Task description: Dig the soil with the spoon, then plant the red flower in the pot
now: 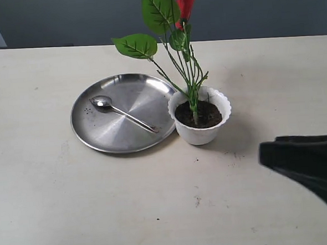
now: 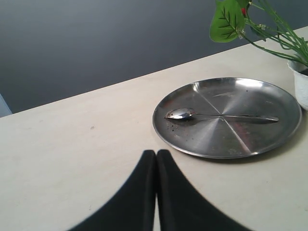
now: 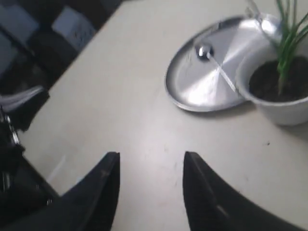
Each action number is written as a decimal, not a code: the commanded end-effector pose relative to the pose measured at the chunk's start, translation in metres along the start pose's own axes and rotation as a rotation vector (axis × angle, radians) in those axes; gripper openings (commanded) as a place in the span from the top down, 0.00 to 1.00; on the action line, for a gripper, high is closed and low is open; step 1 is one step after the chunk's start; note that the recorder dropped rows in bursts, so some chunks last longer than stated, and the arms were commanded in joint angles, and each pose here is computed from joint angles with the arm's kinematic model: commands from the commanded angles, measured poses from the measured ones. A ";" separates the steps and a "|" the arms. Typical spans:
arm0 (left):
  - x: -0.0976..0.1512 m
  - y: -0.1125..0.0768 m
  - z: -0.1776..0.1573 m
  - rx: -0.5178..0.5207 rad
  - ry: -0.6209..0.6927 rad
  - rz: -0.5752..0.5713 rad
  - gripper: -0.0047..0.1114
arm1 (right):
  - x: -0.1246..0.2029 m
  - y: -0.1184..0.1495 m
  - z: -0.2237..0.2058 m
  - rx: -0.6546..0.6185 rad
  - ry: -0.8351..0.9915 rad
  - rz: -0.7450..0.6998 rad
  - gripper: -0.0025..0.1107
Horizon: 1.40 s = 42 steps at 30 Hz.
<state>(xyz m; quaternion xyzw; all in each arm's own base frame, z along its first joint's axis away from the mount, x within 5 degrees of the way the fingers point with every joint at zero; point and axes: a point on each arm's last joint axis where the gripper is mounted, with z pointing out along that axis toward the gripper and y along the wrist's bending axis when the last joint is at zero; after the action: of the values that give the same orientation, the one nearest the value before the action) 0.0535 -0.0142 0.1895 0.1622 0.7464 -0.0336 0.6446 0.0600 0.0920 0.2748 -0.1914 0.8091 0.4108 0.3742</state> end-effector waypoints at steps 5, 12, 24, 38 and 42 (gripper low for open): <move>-0.002 0.000 0.000 0.005 -0.017 -0.009 0.96 | 0.037 -0.017 -0.049 0.122 -0.397 -0.063 0.61; -0.002 0.000 0.000 0.005 -0.017 -0.008 0.96 | 0.052 -0.032 -0.037 0.192 -0.404 0.014 0.61; -0.002 0.000 0.000 0.005 -0.017 -0.008 0.96 | 0.055 -0.040 -0.037 0.270 -0.406 -0.106 0.61; -0.002 0.000 0.000 0.005 -0.017 -0.008 0.96 | 0.074 -0.081 -0.028 0.496 -0.468 -0.005 0.61; -0.002 0.000 0.000 0.005 -0.017 -0.008 0.96 | 0.073 -0.081 -0.028 0.494 -0.483 -0.007 0.61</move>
<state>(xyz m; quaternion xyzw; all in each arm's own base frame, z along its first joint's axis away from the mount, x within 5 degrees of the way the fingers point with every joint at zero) 0.0535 -0.0142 0.1896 0.1622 0.7463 -0.0336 0.6447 0.0497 0.0224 0.1859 0.0017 0.7831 0.2366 0.5752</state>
